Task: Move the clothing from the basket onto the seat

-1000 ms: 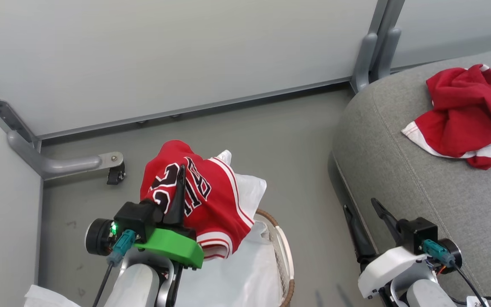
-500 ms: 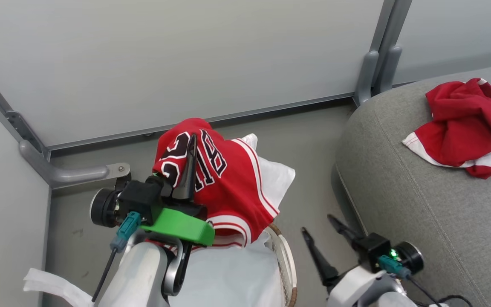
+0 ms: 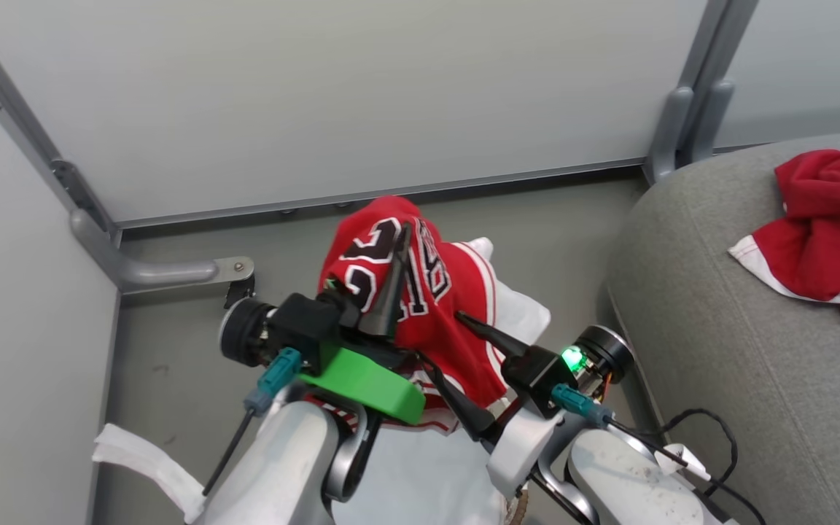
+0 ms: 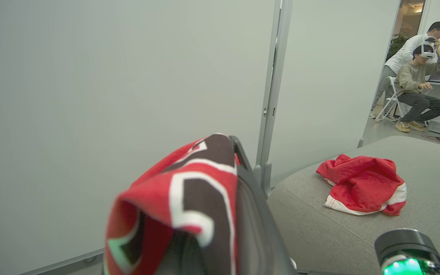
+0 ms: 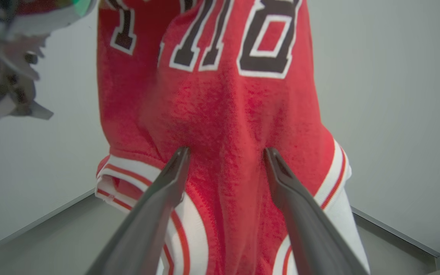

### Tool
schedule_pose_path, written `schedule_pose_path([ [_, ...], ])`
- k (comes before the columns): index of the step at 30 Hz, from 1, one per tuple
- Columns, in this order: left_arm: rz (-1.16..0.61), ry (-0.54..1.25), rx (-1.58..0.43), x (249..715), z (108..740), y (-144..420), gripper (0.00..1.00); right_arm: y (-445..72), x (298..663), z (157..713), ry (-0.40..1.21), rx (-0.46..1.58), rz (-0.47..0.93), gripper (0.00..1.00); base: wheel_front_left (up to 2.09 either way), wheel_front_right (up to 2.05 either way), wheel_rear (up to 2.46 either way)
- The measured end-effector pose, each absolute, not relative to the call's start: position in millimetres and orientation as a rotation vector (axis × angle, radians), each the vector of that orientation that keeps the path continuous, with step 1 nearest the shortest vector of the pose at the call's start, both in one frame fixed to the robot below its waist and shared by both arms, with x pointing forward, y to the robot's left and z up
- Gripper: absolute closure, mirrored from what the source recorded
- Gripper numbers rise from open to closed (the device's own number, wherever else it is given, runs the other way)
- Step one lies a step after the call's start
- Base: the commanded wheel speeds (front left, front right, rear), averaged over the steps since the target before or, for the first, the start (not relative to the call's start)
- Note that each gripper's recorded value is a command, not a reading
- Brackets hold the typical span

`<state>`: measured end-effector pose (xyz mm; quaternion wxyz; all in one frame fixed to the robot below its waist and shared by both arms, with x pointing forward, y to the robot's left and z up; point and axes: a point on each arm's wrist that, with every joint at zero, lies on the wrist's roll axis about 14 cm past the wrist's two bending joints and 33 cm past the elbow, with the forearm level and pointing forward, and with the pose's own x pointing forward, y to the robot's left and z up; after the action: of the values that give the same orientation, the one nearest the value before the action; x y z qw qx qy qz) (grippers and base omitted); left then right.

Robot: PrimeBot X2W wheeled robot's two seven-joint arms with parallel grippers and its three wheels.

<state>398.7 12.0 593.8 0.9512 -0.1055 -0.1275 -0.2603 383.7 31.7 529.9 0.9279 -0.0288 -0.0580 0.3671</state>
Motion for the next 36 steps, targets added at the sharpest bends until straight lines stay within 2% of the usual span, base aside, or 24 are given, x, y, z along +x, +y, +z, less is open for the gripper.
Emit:
schedule_pose_path([
  [7,-0.587,-0.253,-0.222,387.7,596.2,-0.6,1.0,48.1,396.5,523.7,-0.1,-0.095,0.799,0.0,0.0,0.0,0.0],
  [8,-0.593,-0.252,-0.224,386.3,596.4,-1.5,1.0,50.8,397.5,522.0,-0.094,-0.095,0.806,0.11,0.0,0.0,0.0],
  [9,-0.596,-0.251,-0.226,385.1,596.5,-2.1,1.0,52.3,398.4,520.2,-0.089,-0.097,0.81,0.52,0.0,0.0,0.0],
  [10,-0.598,-0.25,-0.226,384.0,596.8,-2.3,1.0,54.2,399.3,517.7,-0.081,-0.098,0.815,0.71,0.0,0.0,0.0],
  [11,-0.601,-0.25,-0.227,382.8,597.2,-2.7,1.0,55.7,400.9,516.4,-0.076,-0.098,0.817,0.98,0.0,0.0,0.0],
  [12,-0.6,-0.252,-0.225,382.2,597.8,-2.5,1.0,56.1,402.7,515.9,-0.073,-0.094,0.815,1.0,0.0,0.0,0.0],
  [20,-0.566,-0.231,-0.217,382.8,590.3,6.8,1.0,63.6,405.0,505.7,-0.032,-0.062,0.829,1.0,0.0,0.0,0.0],
  [27,-0.55,-0.225,-0.216,388.7,588.1,9.4,1.0,48.4,410.2,505.5,-0.028,-0.041,0.775,1.0,0.0,0.0,0.0],
  [28,-0.551,-0.225,-0.214,389.6,587.7,8.8,0.79,45.4,411.5,508.5,-0.037,-0.034,0.764,1.0,0.0,0.0,0.0],
  [29,-0.554,-0.221,-0.216,390.3,586.7,7.8,0.06,41.8,413.7,513.1,-0.05,-0.026,0.75,1.0,0.0,0.0,0.0],
  [30,-0.557,-0.213,-0.217,391.0,584.0,7.0,0.0,38.7,415.7,518.8,-0.067,-0.016,0.737,1.0,0.0,0.0,0.0],
  [36,-0.572,-0.156,-0.203,396.3,562.7,-1.6,0.0,0.1,418.8,536.0,-0.127,0.029,0.614,1.0,0.0,0.0,0.0],
])
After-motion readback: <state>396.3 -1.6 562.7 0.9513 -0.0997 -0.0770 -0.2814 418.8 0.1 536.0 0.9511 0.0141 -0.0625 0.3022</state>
